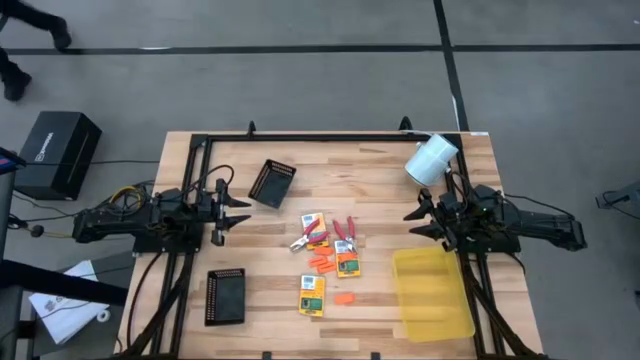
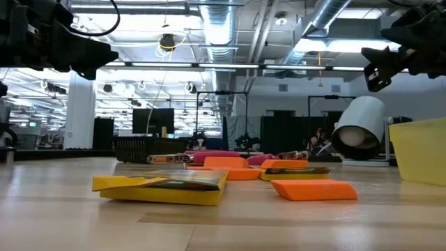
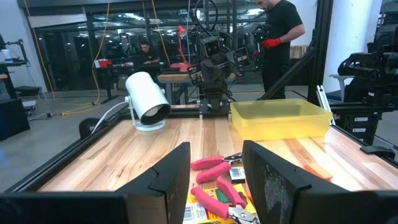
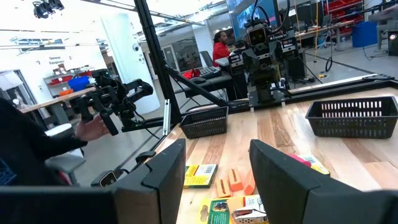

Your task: Pick & Place School Supplies

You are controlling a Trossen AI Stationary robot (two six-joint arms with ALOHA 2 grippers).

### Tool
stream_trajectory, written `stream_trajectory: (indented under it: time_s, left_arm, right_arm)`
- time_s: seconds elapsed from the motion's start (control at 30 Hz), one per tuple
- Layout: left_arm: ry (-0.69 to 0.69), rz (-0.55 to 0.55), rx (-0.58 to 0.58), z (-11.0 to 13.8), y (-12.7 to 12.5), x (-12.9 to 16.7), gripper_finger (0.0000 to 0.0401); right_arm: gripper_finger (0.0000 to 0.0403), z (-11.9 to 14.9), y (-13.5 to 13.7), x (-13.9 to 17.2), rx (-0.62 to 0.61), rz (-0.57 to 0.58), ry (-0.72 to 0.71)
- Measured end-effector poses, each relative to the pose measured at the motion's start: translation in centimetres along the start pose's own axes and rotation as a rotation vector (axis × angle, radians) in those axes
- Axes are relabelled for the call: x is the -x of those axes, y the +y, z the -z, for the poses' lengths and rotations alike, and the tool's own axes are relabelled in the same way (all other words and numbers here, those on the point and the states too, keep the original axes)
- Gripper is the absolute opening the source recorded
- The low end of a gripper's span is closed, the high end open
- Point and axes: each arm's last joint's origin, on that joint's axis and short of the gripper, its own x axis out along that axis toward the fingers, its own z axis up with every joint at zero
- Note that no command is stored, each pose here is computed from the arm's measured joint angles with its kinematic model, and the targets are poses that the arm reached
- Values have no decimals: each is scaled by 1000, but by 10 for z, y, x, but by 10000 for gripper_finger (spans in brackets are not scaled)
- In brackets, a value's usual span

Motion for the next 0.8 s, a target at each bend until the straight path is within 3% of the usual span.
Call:
stream_trajectory:
  time_s: [0.8]
  left_arm:
    - [-130, -6, 1, -13, 1, 0, 140]
  right_arm:
    - [171, -2, -1, 0, 107, 48, -25]
